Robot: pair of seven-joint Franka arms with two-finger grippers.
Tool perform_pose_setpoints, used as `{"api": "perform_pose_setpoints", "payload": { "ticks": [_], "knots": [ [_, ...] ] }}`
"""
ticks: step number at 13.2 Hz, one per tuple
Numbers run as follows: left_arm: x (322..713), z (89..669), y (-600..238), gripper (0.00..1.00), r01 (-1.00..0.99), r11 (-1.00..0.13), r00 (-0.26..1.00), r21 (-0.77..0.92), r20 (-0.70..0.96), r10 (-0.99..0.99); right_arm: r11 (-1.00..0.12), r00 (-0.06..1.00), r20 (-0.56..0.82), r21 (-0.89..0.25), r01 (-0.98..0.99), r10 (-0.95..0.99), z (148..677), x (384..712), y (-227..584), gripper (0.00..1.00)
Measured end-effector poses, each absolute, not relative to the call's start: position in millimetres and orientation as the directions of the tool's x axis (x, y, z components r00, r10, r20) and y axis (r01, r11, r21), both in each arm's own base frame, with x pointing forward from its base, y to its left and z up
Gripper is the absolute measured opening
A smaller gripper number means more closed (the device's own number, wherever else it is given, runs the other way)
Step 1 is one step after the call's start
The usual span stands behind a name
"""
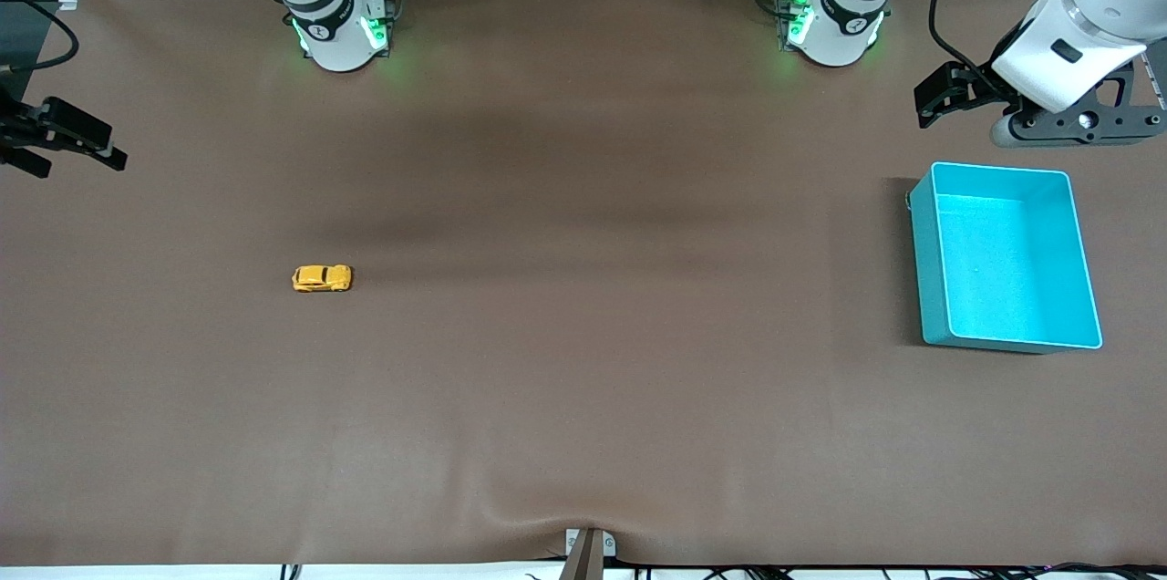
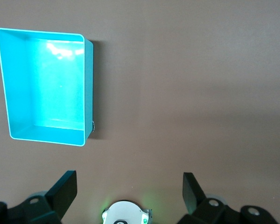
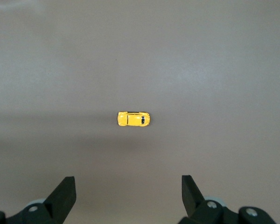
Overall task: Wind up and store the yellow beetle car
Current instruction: 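Reach the right gripper down toward the yellow beetle car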
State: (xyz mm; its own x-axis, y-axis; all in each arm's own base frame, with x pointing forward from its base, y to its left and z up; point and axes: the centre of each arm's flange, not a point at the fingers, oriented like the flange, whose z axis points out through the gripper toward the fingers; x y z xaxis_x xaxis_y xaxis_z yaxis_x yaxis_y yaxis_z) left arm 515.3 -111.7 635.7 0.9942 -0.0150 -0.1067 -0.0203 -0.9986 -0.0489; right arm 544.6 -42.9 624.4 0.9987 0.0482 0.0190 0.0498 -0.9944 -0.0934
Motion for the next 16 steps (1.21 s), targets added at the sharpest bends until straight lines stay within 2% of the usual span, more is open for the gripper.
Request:
{"api": "perform_pose_setpoints", "payload": {
  "ticks": [13,16],
  "knots": [
    [514.0,635.9,-108.3,1.00,-0.016,-0.999,0.993,-0.051,-0.121,-0.010,-0.995,0.997,0.010,-0.055,0.080,0.080,613.7,544.5,-30.0,1.00],
    [514.2,636.1,-106.8,1.00,-0.013,-0.999,0.993,-0.051,-0.121,-0.007,-0.988,0.990,-0.001,-0.055,0.141,0.141,603.1,546.1,-12.7,1.00]
  ]
}}
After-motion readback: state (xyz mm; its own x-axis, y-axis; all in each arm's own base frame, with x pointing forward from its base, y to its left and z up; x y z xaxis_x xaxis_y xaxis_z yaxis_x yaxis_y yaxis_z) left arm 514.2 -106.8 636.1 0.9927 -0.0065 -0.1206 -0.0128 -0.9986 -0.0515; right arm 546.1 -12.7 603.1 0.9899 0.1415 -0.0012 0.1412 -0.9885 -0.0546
